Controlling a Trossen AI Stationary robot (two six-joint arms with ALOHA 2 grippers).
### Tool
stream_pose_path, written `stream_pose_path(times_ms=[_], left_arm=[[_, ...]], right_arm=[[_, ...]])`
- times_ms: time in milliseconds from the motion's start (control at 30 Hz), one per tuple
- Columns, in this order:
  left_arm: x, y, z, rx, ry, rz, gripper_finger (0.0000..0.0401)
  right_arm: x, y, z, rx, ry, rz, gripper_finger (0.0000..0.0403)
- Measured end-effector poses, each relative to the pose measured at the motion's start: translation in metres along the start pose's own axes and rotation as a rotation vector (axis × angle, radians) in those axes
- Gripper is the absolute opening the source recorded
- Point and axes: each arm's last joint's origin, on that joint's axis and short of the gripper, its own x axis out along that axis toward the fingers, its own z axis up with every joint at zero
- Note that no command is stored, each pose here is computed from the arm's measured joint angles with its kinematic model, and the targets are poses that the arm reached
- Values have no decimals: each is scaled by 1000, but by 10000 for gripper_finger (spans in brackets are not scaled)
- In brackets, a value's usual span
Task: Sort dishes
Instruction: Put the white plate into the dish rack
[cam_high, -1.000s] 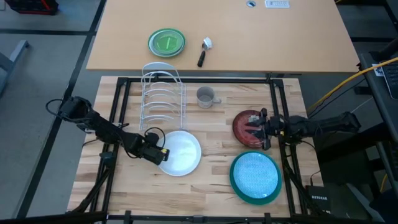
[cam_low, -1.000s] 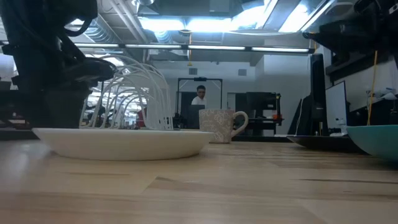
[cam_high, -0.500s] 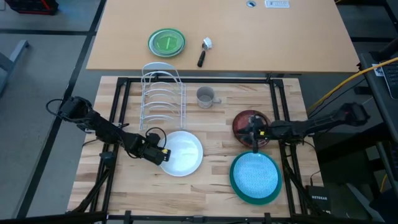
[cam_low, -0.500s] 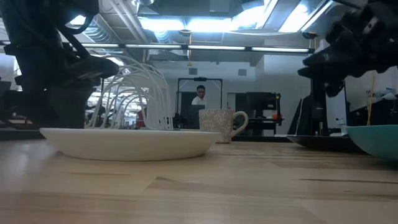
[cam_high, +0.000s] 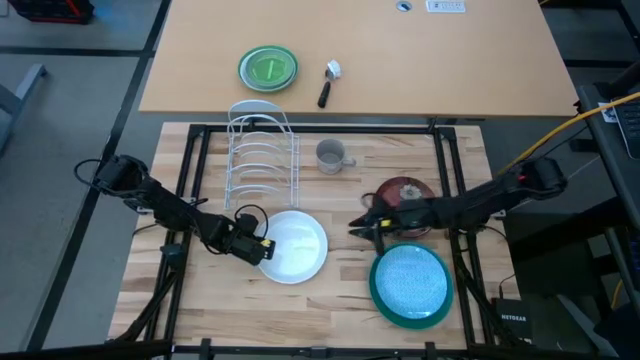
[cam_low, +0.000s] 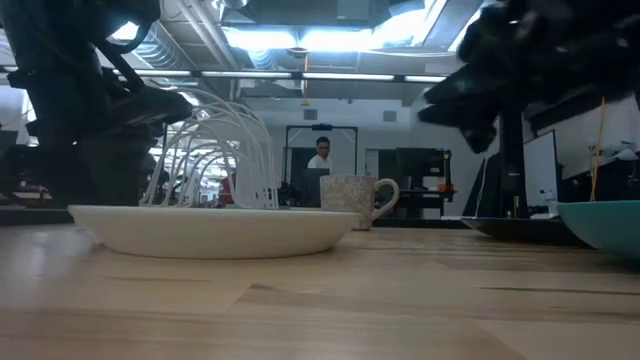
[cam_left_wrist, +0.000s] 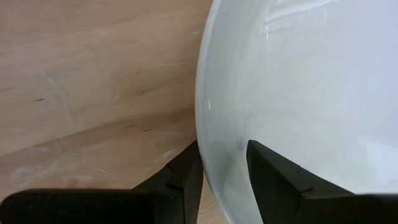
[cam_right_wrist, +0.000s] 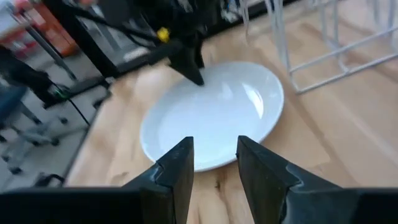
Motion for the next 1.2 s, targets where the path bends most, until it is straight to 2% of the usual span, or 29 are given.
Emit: stream_pose_path(times_ms=[333,467,567,767,1200], left_arm=[[0,0,0,26,0,1,115],[0,0,0,26,0,-1,115],[0,0,0,25,0,-2,115],[0,0,0,25,0,-3,115],[0,1,0,-11,0,13,115]], right_arm=[[61,7,1,-32,297,-134,127],[76,8,0,-30,309,-140,127],[86,7,-4,19,331,-146,127],[102,1,-22,46,399,-158,127],[111,-1,-30,77,381,-136,127]])
